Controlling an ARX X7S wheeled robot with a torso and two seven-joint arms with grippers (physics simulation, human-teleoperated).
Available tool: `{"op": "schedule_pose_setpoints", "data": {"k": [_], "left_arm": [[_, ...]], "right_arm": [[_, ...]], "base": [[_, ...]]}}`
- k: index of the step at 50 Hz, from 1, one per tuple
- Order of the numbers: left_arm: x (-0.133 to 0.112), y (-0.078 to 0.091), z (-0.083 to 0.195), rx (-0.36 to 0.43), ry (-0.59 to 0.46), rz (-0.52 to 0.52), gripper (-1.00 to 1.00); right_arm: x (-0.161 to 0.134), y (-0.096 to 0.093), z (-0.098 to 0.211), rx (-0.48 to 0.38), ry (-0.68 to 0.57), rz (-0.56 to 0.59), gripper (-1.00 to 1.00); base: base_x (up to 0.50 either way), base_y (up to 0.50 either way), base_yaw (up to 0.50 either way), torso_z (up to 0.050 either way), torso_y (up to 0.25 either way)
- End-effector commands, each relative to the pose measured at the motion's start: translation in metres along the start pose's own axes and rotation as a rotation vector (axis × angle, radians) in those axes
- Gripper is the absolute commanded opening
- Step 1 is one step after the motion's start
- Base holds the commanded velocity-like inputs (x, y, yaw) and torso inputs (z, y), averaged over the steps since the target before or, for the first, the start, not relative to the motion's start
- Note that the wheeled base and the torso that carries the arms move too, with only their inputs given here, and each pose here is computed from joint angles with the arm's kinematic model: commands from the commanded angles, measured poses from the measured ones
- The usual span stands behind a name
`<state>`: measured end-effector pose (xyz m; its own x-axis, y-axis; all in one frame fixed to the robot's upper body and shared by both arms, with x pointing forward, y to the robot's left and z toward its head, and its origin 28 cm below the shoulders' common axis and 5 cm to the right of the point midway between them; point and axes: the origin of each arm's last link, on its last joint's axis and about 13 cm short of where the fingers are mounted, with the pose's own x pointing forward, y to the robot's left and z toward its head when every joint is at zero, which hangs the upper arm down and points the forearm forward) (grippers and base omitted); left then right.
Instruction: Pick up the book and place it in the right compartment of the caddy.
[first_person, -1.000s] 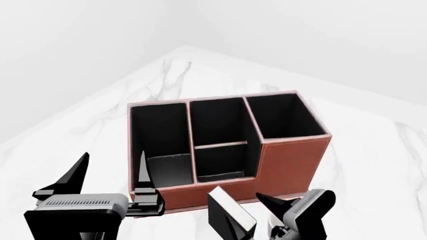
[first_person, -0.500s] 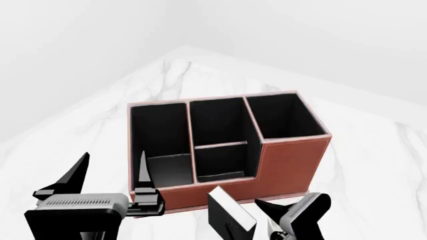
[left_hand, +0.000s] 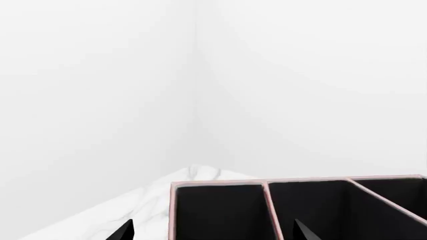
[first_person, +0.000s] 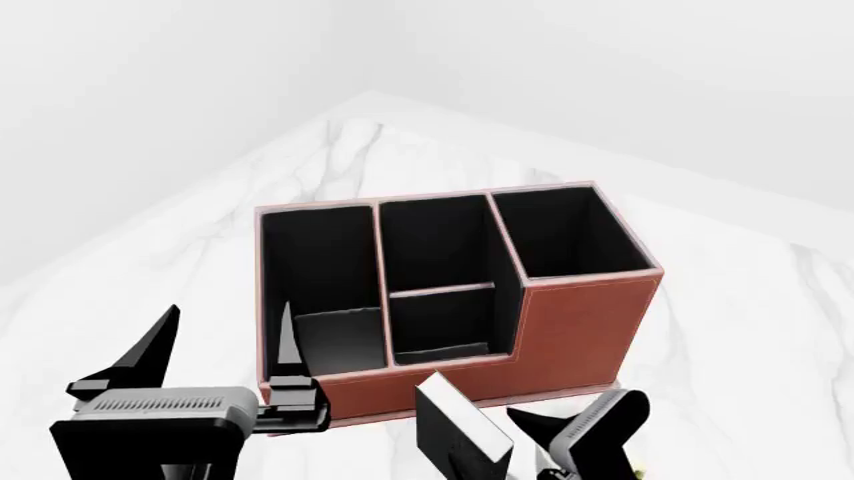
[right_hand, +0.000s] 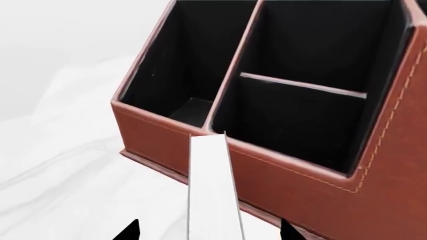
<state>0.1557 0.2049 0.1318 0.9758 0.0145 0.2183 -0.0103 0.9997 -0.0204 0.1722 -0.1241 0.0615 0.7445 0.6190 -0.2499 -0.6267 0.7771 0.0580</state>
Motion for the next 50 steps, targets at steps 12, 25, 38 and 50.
{"op": "schedule_pose_setpoints", "data": {"k": [12, 25, 38, 50], "left_arm": [[-0.0005, -0.0001, 0.0, 0.001, 0.0, 0.0, 1.0], [-0.0001, -0.0001, -0.0001, 0.0, 0.0, -0.001, 1.0], [0.0, -0.0001, 0.0, -0.002, 0.0, 0.0, 1.0], [-0.0001, 0.0, -0.0003, -0.001, 0.001, 0.001, 1.0]], "right_arm": [[0.0006, -0.0005, -0.003, 0.002, 0.036, -0.012, 1.0], [0.0026, -0.0014, -0.0057, -0.008, 0.064, -0.028, 1.0], [0.0032, -0.0008, -0.0076, -0.022, 0.084, -0.028, 1.0], [0.0028, -0.0002, -0.0084, -0.023, 0.083, -0.027, -1.0]], "base": [[0.0, 0.0, 0.0, 0.0, 0.0], [0.0, 0.0, 0.0, 0.0, 0.0], [0.0, 0.0, 0.0, 0.0, 0.0], [0.0, 0.0, 0.0, 0.0, 0.0]]}}
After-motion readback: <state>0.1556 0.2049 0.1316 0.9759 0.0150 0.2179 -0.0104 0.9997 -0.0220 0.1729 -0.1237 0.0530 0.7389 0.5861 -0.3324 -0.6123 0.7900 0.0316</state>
